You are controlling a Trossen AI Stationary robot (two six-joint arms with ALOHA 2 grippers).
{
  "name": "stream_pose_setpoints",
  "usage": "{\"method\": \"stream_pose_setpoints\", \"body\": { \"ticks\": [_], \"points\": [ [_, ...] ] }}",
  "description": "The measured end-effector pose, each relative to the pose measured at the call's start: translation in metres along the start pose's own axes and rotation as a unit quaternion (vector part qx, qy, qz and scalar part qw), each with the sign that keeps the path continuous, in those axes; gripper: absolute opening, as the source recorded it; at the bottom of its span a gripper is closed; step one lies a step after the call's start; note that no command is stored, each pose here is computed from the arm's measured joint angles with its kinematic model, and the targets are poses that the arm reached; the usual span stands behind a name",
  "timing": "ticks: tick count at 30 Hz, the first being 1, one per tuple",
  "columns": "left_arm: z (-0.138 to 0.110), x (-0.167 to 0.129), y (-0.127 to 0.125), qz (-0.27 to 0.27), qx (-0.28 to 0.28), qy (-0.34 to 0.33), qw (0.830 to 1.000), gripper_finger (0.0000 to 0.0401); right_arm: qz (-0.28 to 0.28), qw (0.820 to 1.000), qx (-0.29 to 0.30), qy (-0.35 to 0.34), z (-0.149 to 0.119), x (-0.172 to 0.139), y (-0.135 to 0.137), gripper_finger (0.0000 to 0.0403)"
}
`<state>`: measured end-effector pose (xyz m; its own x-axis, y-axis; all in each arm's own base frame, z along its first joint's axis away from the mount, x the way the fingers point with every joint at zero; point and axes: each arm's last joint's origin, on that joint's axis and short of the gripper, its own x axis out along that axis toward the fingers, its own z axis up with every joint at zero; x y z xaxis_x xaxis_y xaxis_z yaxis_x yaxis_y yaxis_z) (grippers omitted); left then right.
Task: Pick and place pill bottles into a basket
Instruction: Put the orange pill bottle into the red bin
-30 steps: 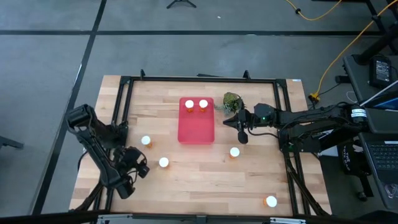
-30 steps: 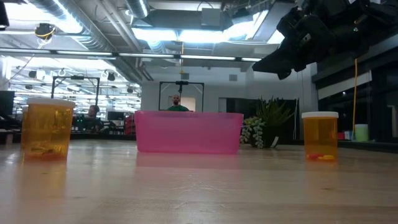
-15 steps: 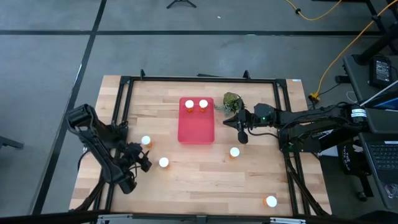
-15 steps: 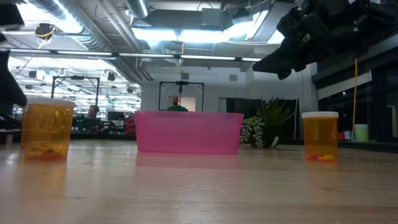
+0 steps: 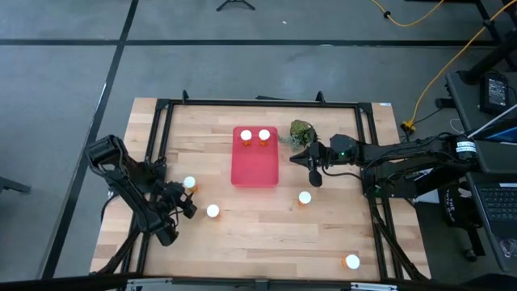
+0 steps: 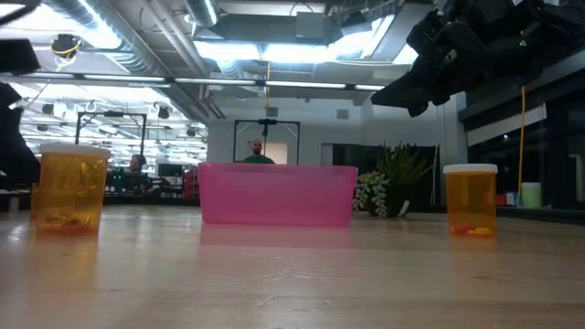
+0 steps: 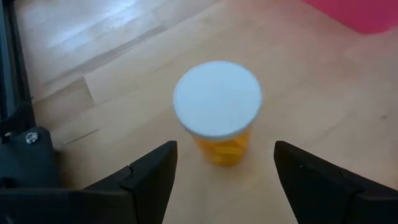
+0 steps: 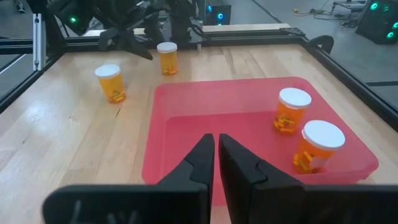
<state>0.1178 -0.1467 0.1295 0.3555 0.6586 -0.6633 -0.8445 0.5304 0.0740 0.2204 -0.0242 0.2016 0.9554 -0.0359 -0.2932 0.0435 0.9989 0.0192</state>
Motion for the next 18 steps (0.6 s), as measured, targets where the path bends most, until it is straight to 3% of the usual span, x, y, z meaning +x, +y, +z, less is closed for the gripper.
{"method": "stream_pose_setpoints", "body": {
  "ticks": [18],
  "points": [
    [0.003,0.024,0.006,-0.008,-0.023,-0.052,0.998,0.0262,0.000,1.000,0.000,0.000,0.000,0.000,0.000,0.0029]
  ]
}}
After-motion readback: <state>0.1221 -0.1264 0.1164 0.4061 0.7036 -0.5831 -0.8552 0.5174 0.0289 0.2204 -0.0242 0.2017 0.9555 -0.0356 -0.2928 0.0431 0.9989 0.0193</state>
